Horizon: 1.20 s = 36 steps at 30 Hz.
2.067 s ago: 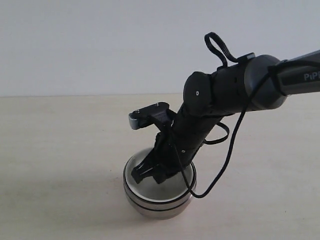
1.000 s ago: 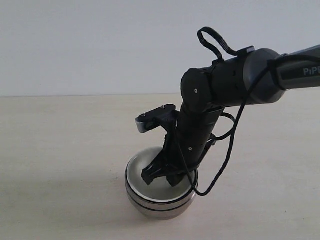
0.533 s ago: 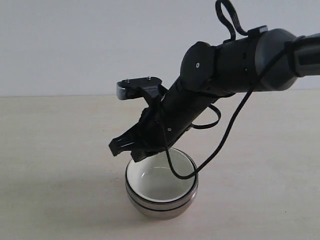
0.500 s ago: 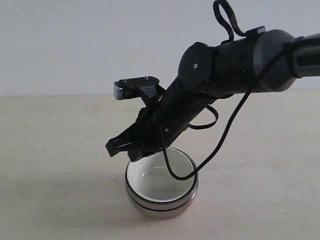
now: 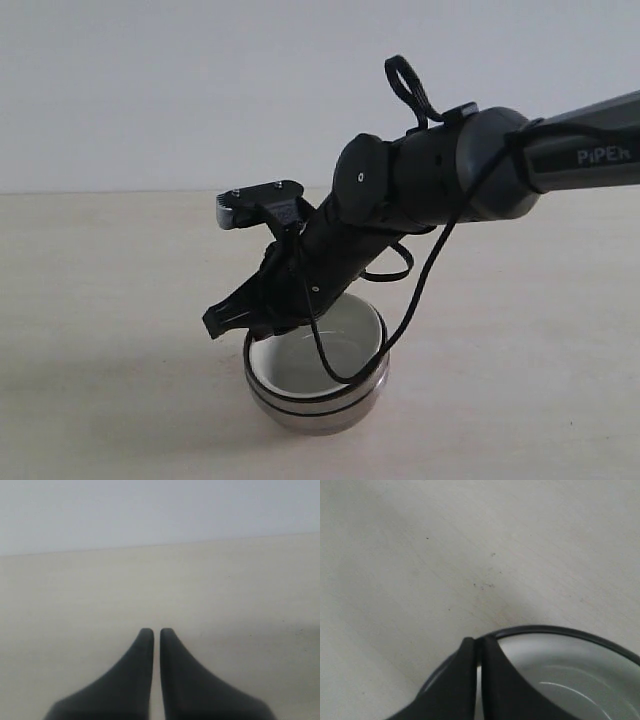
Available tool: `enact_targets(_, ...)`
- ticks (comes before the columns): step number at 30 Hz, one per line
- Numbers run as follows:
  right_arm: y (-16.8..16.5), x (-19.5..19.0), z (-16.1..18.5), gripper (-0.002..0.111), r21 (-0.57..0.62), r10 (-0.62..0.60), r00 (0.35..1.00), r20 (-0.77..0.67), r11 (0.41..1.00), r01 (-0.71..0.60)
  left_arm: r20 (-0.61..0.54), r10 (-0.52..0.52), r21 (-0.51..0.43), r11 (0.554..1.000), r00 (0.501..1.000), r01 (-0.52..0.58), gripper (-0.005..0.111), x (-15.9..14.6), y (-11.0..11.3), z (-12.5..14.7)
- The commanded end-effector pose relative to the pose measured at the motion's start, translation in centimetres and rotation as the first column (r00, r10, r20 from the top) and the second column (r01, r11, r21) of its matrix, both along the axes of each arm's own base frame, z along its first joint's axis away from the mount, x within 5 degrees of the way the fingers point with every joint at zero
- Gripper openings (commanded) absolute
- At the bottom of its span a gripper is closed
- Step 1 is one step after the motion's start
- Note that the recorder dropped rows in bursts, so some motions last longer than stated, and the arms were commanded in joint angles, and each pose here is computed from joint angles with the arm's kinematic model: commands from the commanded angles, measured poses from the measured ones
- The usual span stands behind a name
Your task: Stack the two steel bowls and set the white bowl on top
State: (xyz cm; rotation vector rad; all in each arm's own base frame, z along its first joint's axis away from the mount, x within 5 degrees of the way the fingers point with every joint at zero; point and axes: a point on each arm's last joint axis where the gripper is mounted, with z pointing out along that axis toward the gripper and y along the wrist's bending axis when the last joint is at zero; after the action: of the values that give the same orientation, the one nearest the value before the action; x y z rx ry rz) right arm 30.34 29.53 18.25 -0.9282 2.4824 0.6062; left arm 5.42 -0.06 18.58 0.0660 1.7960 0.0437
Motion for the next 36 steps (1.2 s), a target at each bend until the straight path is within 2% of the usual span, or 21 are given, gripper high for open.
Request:
enact_targets(1, -0.1, 0.1, -0.1, 0.0, -0.004, 0.0, 1.0, 0.007, 1.0, 0.0, -0.003, 0.003, -0.006, 1.0, 1.0, -0.003, 0.004, 0.0, 0.0, -0.1)
enact_targets(9, -0.2, -0.3, 1.1, 0.0, -0.003, 0.033, 0.999, 0.016, 0.999, -0.033, -0.003, 0.003, -0.006, 1.0, 1.0, -0.003, 0.004, 0.0, 0.0, -0.1)
enact_targets(16, -1.3, -1.3, 5.2, 0.0, -0.017, 0.08, 0.993, 0.086, 0.997, -0.079, -0.003, 0.003, -0.006, 1.0, 1.0, -0.003, 0.004, 0.0, 0.0, -0.1)
enact_targets(19, -2.2, -1.8, 6.4, 0.0, -0.048, 0.06, 0.994, 0.094, 0.997, -0.056, -0.003, 0.003, -0.006, 1.0, 1.0, -0.003, 0.004, 0.0, 0.0, -0.1)
enact_targets(24, -3.8, -2.3, 6.0, 0.0, -0.218, 0.03, 0.999, 0.033, 0.976, -0.023, -0.003, 0.003, -0.006, 1.0, 1.0, -0.003, 0.004, 0.0, 0.0, -0.1)
enact_targets(29, -5.0, -3.2, 3.9, 0.0, -0.307, 0.039, 0.999, -0.019, 0.951, -0.043, -0.003, 0.003, -0.006, 1.0, 1.0, -0.003, 0.004, 0.0, 0.0, -0.1)
enact_targets(32, -5.5, -3.3, 3.2, 0.0, -0.341, 0.024, 1.0, -0.012, 0.94, -0.027, -0.003, 0.003, -0.006, 1.0, 1.0, -0.003, 0.004, 0.0, 0.0, -0.1)
enact_targets(36, -5.5, -3.1, 3.0, 0.0, -0.323, 0.018, 1.0, 0.021, 0.946, -0.011, -0.003, 0.003, -0.006, 1.0, 1.0, -0.003, 0.004, 0.0, 0.0, -0.1)
